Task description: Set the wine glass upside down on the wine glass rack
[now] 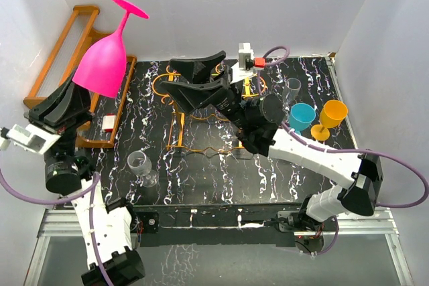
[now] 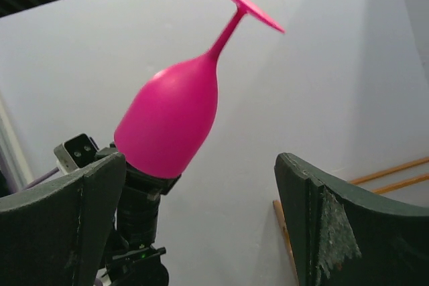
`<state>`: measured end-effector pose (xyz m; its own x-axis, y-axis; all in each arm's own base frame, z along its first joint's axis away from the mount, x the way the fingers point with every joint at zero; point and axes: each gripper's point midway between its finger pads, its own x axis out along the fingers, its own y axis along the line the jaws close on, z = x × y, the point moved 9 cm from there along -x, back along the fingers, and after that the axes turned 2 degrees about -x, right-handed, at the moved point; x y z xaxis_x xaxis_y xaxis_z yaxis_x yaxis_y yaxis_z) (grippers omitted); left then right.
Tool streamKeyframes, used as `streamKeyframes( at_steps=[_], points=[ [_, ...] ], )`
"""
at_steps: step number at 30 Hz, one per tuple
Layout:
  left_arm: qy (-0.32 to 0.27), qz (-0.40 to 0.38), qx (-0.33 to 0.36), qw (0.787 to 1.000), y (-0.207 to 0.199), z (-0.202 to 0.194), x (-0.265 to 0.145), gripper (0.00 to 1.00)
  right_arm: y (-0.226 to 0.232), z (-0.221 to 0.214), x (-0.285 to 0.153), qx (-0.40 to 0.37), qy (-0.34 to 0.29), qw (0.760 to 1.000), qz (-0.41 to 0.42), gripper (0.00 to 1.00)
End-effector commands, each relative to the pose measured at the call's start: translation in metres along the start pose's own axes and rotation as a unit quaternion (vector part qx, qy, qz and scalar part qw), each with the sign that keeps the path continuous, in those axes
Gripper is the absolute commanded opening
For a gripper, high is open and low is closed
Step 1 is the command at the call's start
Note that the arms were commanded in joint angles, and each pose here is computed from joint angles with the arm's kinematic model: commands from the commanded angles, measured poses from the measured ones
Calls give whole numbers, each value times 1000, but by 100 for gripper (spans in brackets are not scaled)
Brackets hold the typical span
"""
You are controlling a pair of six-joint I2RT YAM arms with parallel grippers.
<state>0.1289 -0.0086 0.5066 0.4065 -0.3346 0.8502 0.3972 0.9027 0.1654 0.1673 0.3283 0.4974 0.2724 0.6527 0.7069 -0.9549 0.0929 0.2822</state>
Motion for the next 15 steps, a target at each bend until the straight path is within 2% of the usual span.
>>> streamKeyframes(
  at_steps=[1, 5, 11, 15],
  points=[
    [31, -23, -101, 994, -1, -13, 2, 0, 17, 53, 2, -49, -135, 990, -9, 97],
    [68, -34, -182, 980, 6, -29, 5, 0, 9, 48, 0, -52, -140, 988, -36, 97],
    [123, -23, -253, 959, 16, -62, 9, 0, -2, 35, 8, -42, -148, 987, -51, 97],
    [169, -26, -266, 949, 2, -97, 18, 0, -8, 33, 2, -50, -153, 984, -72, 98]
  ],
)
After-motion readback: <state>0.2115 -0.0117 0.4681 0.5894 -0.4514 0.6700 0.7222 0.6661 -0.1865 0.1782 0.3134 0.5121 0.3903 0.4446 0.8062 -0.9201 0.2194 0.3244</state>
